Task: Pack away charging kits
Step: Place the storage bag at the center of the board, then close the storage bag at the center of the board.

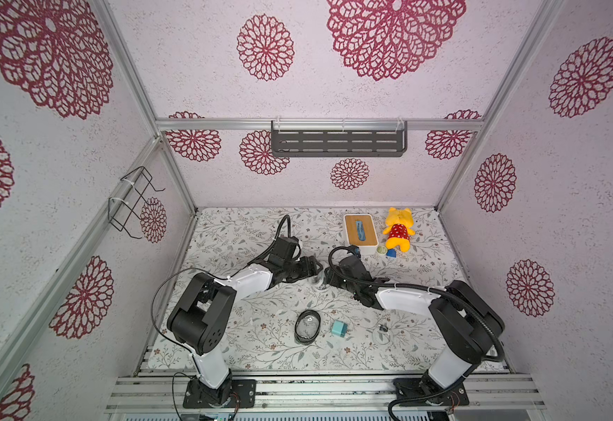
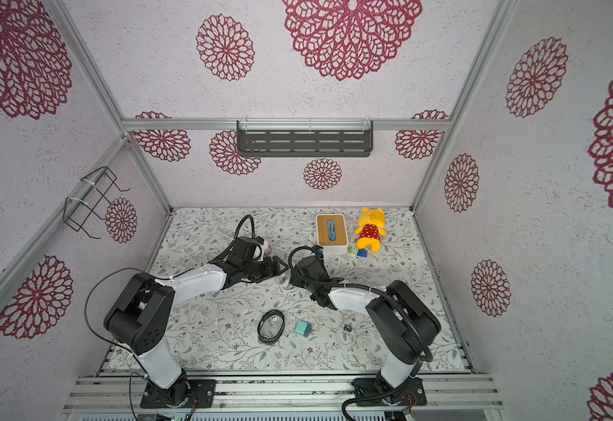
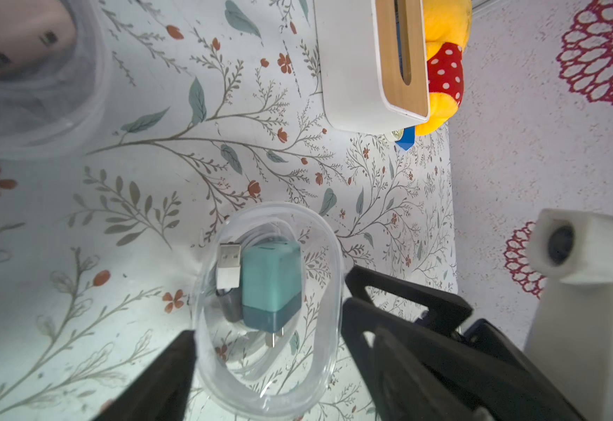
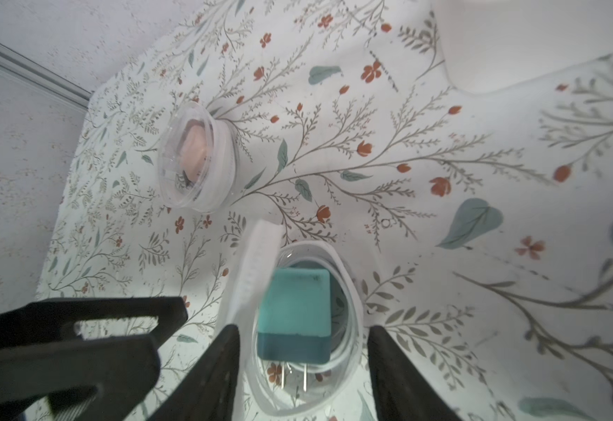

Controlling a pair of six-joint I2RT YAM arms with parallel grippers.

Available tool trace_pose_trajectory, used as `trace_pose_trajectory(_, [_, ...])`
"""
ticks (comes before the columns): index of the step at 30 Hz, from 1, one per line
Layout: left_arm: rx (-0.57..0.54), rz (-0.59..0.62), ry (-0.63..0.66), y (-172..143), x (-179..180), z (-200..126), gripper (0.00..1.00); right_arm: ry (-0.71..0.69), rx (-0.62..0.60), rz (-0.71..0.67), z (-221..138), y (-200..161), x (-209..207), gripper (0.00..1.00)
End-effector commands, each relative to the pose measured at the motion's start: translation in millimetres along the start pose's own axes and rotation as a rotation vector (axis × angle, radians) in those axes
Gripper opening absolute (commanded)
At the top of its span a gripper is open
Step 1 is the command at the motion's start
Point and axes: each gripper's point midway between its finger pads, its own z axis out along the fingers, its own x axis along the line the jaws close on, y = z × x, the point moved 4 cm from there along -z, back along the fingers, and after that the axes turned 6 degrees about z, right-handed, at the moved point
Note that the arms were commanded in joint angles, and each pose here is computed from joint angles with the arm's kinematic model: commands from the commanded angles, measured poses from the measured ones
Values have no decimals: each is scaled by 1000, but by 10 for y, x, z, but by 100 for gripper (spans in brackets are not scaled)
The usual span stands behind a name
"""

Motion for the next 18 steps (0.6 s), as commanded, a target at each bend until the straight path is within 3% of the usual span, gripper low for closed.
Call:
trace_pose_trajectory(1, [-99,52,-2,137,-112,-286,89,-12,-84,14,-236,223,-101,57])
trace_pose_trajectory(4, [-208,68,2,187,-145,-538,95,-6,-139,14,-425,313,-146,59])
trace_pose_trajectory(6, [-308,79,73,238,-104,-767,97,5,-148,2,-496,346,-112,61])
trace_pose_trajectory(7, [-370,56,149,289,-25,-891,98,15,-143,-10,-503,361,-65,62])
trace_pose_trajectory(9, [-470,-116,298,417,233,-1150,98,-5,-120,-32,-458,366,-2,61])
trace_pose_trajectory(13, [-390,-246,297,593,375,-1187,97,7,-66,-59,-242,279,196,58])
trace_pose_trajectory(18, [-308,-196,245,507,507,-769,96,-31,-1,-96,75,146,324,55])
